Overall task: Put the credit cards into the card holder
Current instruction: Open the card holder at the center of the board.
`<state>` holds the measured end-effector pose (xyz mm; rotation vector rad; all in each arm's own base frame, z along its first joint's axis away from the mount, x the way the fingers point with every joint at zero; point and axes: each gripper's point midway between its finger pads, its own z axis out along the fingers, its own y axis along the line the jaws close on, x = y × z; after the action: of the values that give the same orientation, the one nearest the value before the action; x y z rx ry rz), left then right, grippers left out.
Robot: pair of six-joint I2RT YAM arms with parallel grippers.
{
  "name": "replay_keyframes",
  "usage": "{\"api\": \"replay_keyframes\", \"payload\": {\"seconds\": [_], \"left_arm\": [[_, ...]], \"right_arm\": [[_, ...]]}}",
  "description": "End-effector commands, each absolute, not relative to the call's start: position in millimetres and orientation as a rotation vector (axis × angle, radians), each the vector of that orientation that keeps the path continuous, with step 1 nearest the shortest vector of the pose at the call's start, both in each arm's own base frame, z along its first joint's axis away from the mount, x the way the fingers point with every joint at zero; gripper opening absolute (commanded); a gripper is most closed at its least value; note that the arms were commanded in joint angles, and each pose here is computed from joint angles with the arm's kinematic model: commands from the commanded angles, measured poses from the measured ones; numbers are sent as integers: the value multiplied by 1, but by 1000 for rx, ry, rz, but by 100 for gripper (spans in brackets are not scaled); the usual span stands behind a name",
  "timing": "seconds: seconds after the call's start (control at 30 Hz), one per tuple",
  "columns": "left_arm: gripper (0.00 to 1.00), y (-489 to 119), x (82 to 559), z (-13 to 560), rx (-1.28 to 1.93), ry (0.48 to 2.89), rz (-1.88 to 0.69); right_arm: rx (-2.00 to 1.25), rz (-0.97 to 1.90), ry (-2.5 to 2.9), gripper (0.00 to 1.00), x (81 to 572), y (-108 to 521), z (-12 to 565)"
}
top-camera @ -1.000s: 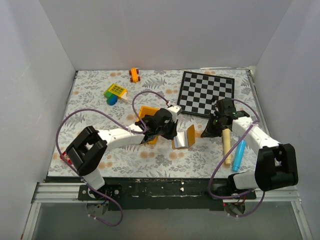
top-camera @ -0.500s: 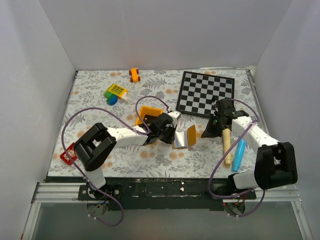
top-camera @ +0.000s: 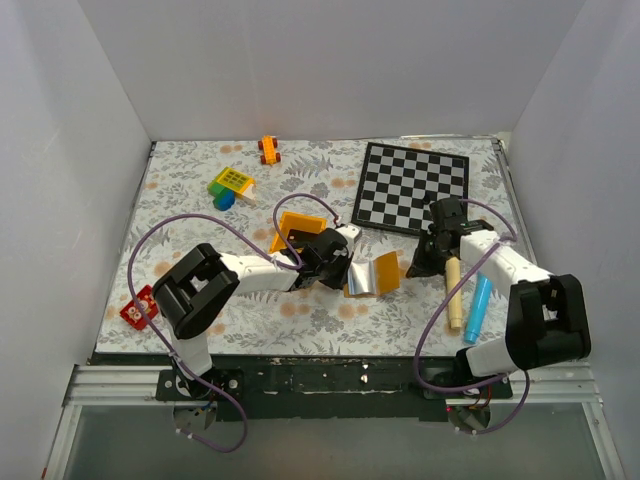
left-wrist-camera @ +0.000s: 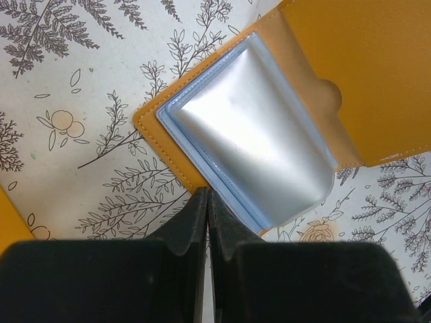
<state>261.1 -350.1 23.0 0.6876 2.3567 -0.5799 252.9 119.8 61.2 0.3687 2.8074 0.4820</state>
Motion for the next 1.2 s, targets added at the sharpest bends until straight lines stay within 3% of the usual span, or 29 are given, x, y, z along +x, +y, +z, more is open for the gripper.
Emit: {"api": "replay_keyframes", "payload": {"seconds": [0.0,0.13,0.3,0.37,0.47,0.83,1.07,1.17], "left_arm": [[0,-351,266,25,697,2332,-555],[0,-352,267,26,706,2327,-554],[0,-351,268,26,711,2324,-549],[0,-351,268,26,709,2326,-549],[0,-352,267,25,712,2327,-554],[0,-352,267,27,715,2325,-557],[0,-353,267,28,712,2324,-562],[0,-354,268,29,711,2320,-566]], "right_arm": [[386,332,2810,1,259,101,48],[388,254,2843,7,257,93,35],[389,169,2882,22,256,85,20],[386,142,2886,33,256,83,18],[383,150,2888,39,257,84,20],[350,283,2729,51,274,95,86],[257,482,2543,52,284,115,151],[167,703,2461,45,285,143,175]]}}
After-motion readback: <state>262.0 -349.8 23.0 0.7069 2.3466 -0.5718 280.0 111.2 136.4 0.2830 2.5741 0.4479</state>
